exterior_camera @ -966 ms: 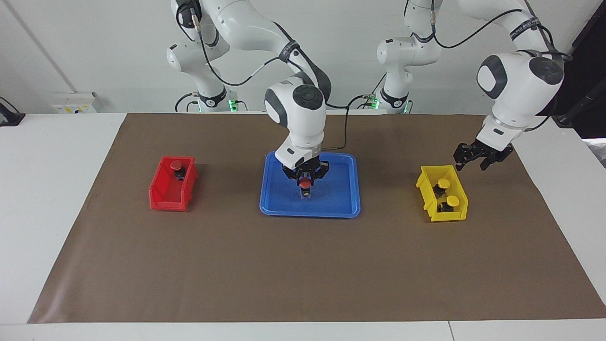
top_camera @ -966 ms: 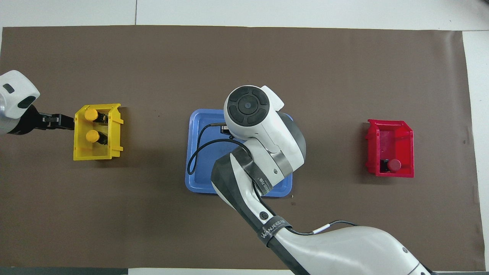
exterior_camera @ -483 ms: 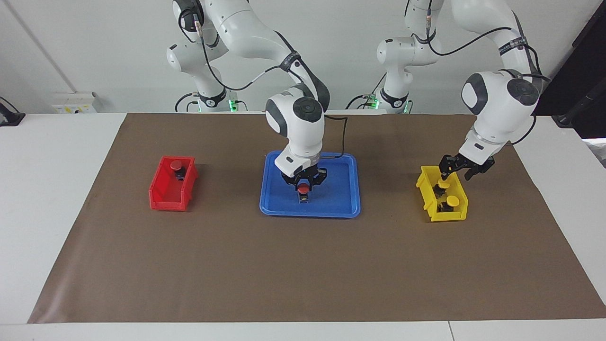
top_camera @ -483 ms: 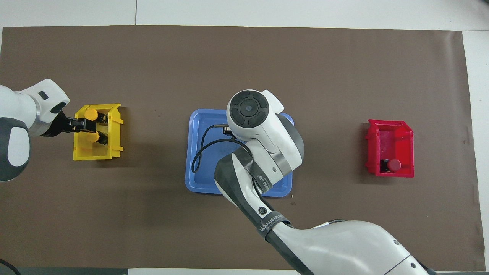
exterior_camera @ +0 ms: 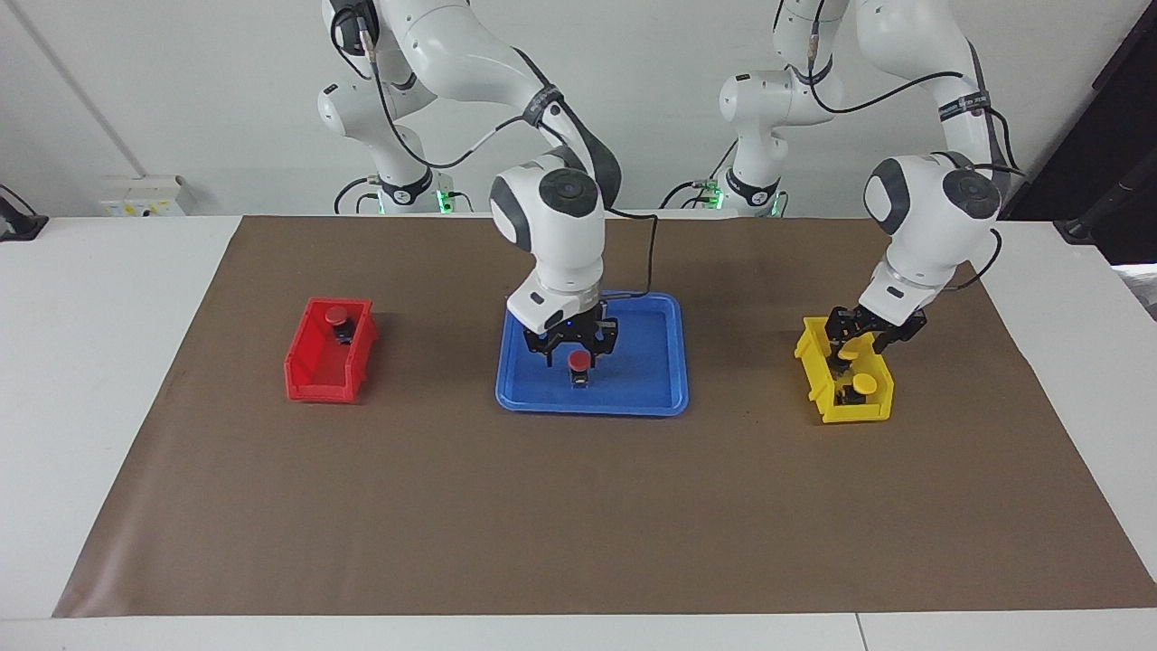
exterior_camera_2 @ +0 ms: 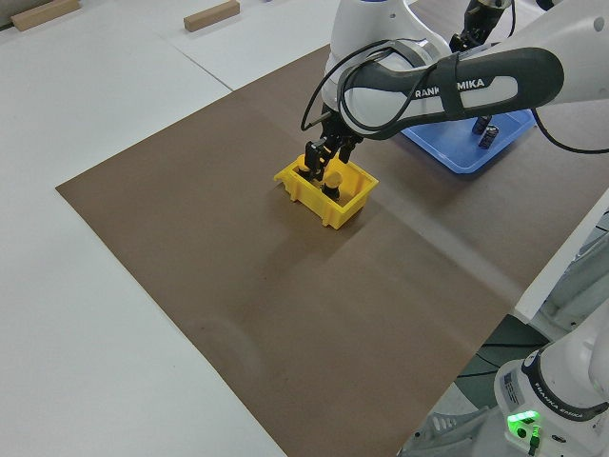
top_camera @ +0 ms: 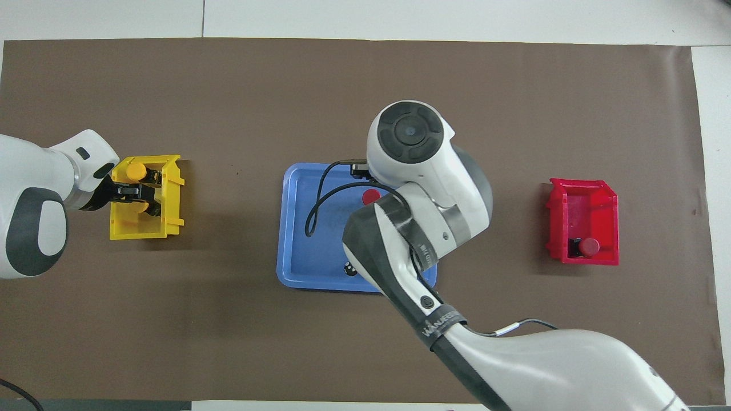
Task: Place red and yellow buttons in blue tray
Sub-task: 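Lower the yellow button into the tray while the right gripper grasps another red button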
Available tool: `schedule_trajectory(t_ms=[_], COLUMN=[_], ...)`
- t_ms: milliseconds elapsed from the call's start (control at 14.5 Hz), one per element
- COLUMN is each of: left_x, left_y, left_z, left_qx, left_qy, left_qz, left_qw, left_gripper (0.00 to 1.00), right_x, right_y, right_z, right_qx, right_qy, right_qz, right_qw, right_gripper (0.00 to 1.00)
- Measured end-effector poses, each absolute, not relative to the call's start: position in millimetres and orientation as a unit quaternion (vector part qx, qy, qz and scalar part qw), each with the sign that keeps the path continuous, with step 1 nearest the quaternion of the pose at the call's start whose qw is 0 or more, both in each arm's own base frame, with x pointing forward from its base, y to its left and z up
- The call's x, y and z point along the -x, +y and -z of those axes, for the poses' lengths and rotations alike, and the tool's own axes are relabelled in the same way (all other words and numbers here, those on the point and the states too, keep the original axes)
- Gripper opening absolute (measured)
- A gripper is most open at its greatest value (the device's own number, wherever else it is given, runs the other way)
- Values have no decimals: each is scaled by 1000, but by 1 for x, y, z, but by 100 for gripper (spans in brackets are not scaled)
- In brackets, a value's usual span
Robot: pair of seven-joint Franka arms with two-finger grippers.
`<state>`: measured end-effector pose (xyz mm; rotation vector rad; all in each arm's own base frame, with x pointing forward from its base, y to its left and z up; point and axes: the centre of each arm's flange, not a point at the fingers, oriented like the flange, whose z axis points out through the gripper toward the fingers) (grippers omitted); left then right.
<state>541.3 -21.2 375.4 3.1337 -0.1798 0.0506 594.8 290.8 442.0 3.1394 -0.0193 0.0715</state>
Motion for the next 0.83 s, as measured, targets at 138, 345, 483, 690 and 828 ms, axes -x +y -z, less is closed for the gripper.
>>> schedule_trajectory(t_ms=[138,345,483,690,828], left_x=[-540,-539,-540,-552,-560], left_y=[-23,-25,-25,-30,-53], left_z=[-368,-358,-359,-401,-467], left_qx=[-998,-998,-998,-998,-998], left_qy=[-59,-57,-54,-58,-54], left_qz=[-16,-16,-17,13,23], left_qw=[1,2,2,3,5], left_gripper=[75,68,46,41,41], right_x=[-596,-550,-517,-490,-485], right_y=[192,61,-7,-50,-46], right_z=[-485,-498,-477,-432,-411], right_qx=[-1000,-999,-998,-997,-997], right_qy=[13,42,67,68,70], right_qz=[-4,17,14,8,6], right_qw=[2,-10,-18,-21,-19], right_gripper=[71,71,70,68,68])
